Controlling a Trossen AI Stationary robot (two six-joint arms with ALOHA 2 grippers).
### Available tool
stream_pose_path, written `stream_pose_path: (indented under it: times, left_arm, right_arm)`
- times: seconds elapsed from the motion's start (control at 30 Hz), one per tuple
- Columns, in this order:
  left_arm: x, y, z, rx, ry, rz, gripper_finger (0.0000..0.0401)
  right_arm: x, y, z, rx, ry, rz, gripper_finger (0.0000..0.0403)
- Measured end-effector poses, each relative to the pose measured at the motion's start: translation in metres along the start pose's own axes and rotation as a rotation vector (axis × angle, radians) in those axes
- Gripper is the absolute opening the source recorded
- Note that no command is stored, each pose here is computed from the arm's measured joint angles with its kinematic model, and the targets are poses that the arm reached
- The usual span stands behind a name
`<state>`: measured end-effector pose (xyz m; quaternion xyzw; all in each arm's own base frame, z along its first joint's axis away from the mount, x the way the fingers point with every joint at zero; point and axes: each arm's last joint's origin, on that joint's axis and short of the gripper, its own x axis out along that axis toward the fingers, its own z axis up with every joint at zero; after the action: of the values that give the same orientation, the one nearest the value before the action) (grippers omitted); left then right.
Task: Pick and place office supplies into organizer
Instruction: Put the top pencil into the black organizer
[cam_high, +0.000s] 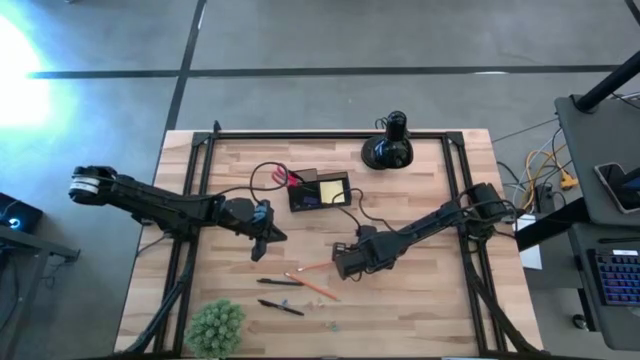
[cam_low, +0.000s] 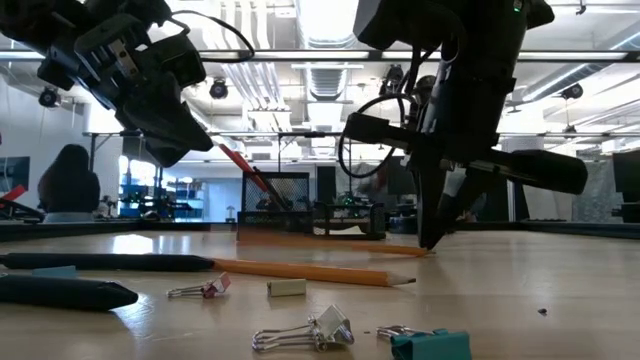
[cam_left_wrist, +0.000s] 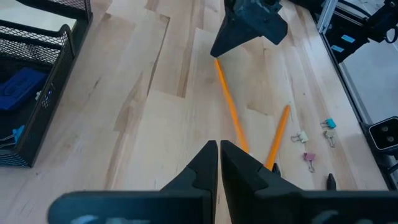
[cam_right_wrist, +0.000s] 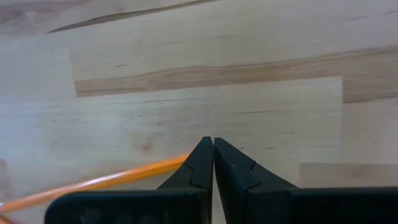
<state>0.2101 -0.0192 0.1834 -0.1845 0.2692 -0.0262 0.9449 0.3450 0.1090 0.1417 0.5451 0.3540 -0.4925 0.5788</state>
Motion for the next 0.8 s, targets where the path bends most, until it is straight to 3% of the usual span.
stream_pose_path:
  times: [0.37, 0.5, 0.6, 0.8]
  left_arm:
    - [0.000, -0.002, 0.003, 0.002, -0.018, -0.011, 0.0004]
    - [0.003, 0.000, -0.003, 0.001, 0.007, -0.007, 0.0004]
    - [0.007, 0.001, -0.005, 0.000, 0.023, -0.010, 0.0004]
    - [0.015, 0.000, -0.004, 0.000, 0.025, -0.045, 0.0004]
  right_arm:
    - [0.003, -0.004, 0.001, -0.006, -0.003, -0.011, 0.0008]
    - [0.002, -0.004, 0.001, -0.061, -0.011, -0.018, 0.0008]
    - [-0.006, -0.001, 0.006, -0.130, -0.031, 0.004, 0.0008]
    - [-0.012, 0.002, 0.005, -0.440, 0.083, 0.019, 0.0008]
